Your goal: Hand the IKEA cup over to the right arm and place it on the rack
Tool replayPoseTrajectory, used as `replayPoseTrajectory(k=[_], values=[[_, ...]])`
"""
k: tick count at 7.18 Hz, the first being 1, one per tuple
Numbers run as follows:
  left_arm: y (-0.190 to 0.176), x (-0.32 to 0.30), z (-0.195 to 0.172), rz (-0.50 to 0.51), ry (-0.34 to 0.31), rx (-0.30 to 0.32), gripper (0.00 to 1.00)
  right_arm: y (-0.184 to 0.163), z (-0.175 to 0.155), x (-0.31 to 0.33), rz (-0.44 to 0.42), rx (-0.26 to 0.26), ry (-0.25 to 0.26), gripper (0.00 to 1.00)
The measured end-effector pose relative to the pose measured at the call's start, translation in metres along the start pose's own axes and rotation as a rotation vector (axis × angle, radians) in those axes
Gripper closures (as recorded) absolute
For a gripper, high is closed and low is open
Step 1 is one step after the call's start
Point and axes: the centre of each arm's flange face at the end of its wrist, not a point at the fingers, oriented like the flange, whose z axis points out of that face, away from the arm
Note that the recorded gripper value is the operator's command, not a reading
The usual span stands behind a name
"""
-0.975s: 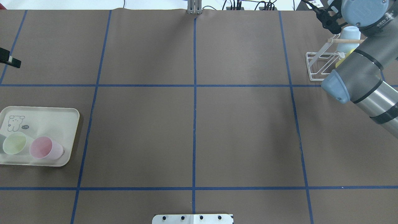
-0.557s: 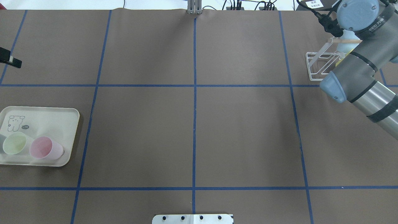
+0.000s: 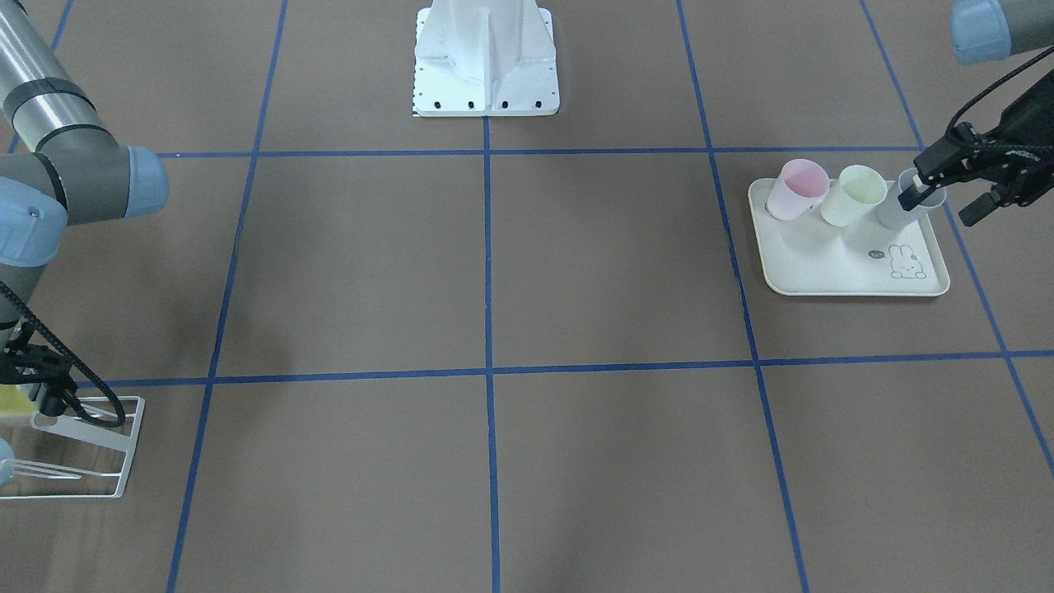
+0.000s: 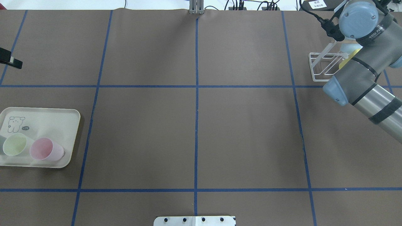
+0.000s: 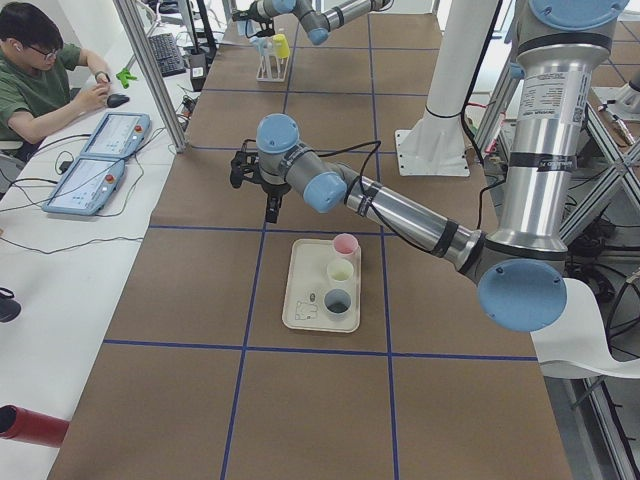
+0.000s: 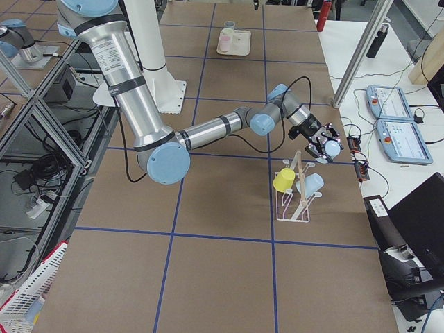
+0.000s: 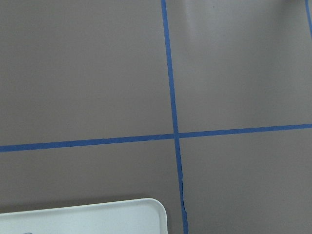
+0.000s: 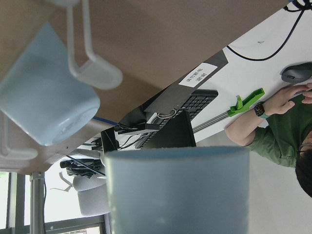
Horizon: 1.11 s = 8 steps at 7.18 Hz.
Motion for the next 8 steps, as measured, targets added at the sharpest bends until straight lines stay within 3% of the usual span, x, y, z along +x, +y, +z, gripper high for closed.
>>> replayPoseTrajectory(k=[1, 3, 8], values=[[0.000, 0.000, 0.000, -0.001, 0.000, -0.001, 0.00, -0.005, 0.000, -0.001, -0.009, -0.018, 0.001, 0.73], [0.000, -0.001, 0.002, -0.003, -0.001, -0.003, 0.00, -0.024, -0.002, -0.003, -0.042, -0.065, 0.002, 0.69], [-0.001, -0.001, 0.004, -0.002, -0.001, -0.005, 0.00, -0.043, 0.003, -0.017, -0.078, -0.097, -0.014, 0.58]])
